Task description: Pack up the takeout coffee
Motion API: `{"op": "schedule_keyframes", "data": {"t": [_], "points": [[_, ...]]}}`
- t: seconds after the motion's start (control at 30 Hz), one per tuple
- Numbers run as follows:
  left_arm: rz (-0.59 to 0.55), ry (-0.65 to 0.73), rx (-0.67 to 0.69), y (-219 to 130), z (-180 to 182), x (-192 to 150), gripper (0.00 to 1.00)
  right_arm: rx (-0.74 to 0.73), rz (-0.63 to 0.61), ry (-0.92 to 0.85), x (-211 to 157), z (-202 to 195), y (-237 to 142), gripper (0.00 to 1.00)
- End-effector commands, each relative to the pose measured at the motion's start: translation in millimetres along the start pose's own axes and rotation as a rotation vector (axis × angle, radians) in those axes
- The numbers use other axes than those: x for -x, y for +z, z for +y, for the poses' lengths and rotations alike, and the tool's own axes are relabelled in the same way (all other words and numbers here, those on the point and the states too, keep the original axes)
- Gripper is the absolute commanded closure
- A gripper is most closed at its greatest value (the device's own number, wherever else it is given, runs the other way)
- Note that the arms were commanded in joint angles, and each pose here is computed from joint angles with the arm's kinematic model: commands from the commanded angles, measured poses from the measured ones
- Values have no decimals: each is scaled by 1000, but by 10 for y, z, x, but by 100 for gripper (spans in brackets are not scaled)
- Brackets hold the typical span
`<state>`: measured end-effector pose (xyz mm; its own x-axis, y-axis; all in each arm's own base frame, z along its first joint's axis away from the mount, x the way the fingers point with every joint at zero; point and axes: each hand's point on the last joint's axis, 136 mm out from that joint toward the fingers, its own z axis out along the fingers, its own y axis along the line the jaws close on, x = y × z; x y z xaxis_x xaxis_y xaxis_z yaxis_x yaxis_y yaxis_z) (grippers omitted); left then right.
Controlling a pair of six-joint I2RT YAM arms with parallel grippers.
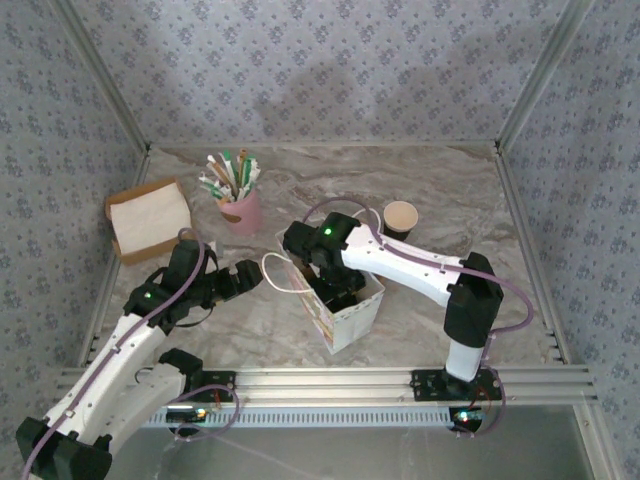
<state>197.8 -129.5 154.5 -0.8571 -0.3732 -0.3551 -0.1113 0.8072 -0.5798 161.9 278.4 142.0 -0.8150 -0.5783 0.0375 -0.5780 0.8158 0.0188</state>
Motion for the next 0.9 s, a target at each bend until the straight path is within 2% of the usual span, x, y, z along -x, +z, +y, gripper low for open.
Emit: {"op": "schedule_keyframes", "data": {"t": [0.0, 0.87], "points": [[-26, 17, -16, -35, -69, 60, 0, -23, 57, -11, -72, -45, 71, 34], [-25, 18, -17, -34, -64, 51, 1, -26, 111, -38, -132, -32, 56, 34]]}}
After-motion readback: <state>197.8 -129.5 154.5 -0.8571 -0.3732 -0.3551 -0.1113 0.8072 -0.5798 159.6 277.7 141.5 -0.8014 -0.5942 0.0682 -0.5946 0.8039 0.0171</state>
